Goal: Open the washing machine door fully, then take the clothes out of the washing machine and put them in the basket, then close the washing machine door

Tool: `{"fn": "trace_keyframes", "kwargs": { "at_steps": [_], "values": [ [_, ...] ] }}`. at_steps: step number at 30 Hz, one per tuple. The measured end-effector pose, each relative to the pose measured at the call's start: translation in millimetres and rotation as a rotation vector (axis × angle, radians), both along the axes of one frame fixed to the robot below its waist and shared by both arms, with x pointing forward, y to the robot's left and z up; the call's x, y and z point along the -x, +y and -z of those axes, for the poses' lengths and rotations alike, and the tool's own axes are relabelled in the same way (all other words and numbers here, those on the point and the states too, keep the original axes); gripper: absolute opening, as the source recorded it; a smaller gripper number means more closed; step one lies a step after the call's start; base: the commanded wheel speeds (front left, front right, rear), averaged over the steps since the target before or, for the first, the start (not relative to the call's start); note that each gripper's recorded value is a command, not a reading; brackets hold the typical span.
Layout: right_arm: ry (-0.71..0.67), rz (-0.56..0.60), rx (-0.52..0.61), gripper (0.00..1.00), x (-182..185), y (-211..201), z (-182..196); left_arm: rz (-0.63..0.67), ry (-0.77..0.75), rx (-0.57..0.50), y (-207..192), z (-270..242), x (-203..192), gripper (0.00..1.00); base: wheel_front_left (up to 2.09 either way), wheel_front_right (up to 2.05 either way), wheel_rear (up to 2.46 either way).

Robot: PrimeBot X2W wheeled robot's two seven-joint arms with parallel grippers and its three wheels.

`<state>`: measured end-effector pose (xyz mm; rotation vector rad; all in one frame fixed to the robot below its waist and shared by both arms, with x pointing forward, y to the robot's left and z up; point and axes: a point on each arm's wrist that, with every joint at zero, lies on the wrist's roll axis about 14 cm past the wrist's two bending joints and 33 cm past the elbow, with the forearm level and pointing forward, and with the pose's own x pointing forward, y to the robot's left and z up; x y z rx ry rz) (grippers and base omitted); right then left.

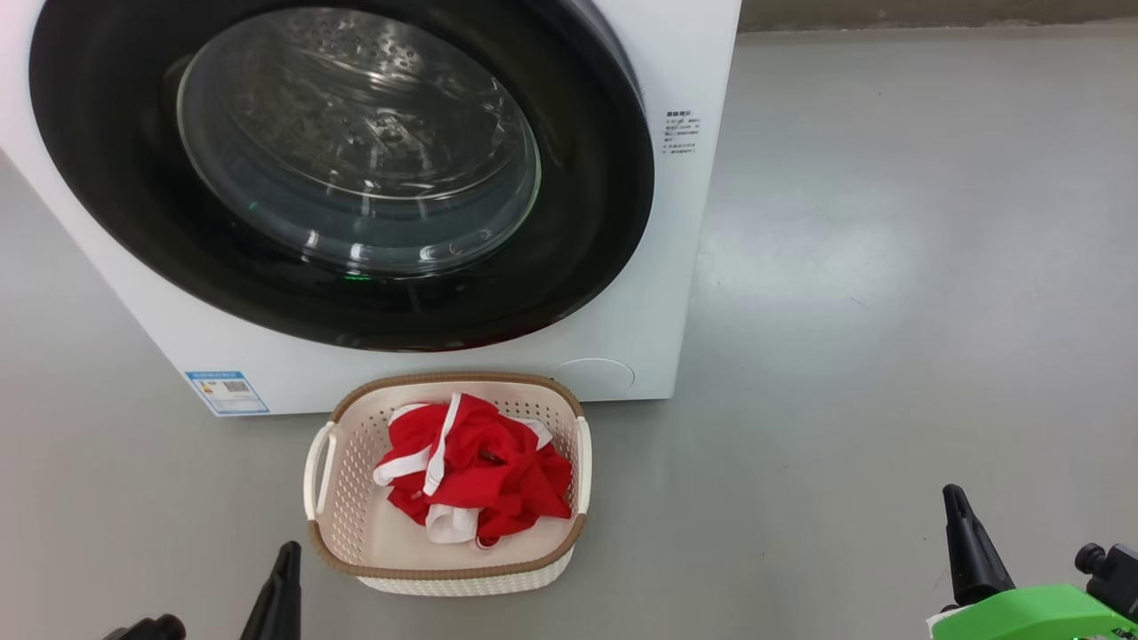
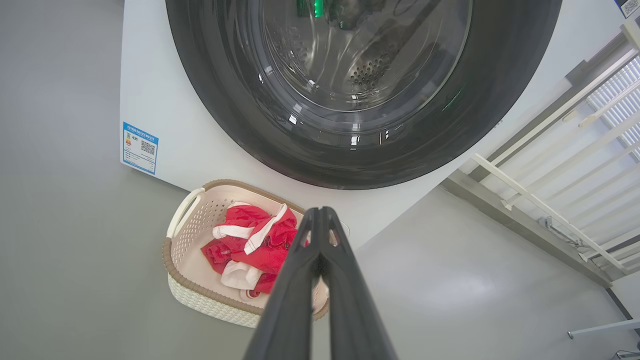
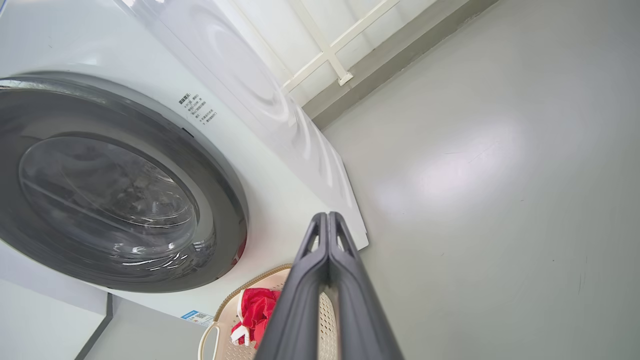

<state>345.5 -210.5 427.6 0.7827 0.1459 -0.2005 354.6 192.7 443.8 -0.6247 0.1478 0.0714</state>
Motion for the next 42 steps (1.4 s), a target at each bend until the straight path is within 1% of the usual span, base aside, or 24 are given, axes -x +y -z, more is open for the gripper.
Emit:
{"fn": "trace_keyframes", "kwargs": {
  "at_steps": [33, 42],
  "values": [
    [-0.032, 0.034, -0.284, 0.0, -7, 2, -10, -0.058, 0.002, 0.348, 0, -6, -6, 0.0, 0.0, 0.0, 0.0],
    [-0.061, 0.039, -0.373, 0.0, -14, 2, -18, -0.062, -0.014, 0.439, -1, -13, -12, 0.0, 0.0, 0.0, 0.0]
  ]
}}
